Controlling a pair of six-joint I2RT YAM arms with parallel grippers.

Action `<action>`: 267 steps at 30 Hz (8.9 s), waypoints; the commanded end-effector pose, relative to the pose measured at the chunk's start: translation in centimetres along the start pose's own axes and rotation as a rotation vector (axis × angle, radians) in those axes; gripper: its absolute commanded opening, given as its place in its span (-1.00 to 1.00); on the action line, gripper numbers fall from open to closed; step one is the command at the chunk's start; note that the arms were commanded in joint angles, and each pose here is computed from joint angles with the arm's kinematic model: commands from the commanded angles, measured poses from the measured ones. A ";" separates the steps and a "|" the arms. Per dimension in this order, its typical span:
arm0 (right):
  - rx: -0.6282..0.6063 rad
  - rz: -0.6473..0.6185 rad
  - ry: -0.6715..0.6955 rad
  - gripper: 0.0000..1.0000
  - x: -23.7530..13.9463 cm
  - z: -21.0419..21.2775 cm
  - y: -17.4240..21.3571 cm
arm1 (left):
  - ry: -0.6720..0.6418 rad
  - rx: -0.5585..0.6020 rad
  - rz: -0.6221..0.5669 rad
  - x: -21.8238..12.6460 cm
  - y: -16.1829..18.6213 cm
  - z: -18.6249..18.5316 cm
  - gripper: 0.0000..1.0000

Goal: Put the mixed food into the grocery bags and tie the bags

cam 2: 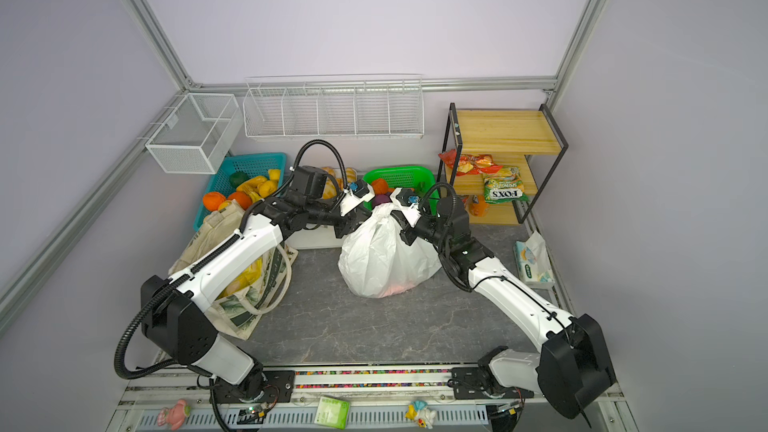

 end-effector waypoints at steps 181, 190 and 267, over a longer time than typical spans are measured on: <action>0.135 0.064 -0.010 -0.30 -4.3 1.2 -2.3 | -0.015 0.036 -0.021 -0.2 -0.7 -0.2 -1.00; 0.145 0.081 -0.011 -0.57 -4.2 1.4 -1.4 | -0.015 0.037 -0.024 -0.3 -0.8 -0.3 -1.00; 0.569 0.460 0.267 -0.88 -9.9 0.4 7.0 | -0.568 -0.252 -0.063 -5.7 2.2 4.3 -1.00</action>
Point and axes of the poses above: each gripper's point midway between its finger pads, its own x axis out along the fingers, its own z axis along the line the jaws close on, y = z × x, the point moved 7 cm from there along -x, back along the fingers, and after that the axes turned 1 degree about -x, right-handed, at the moved point
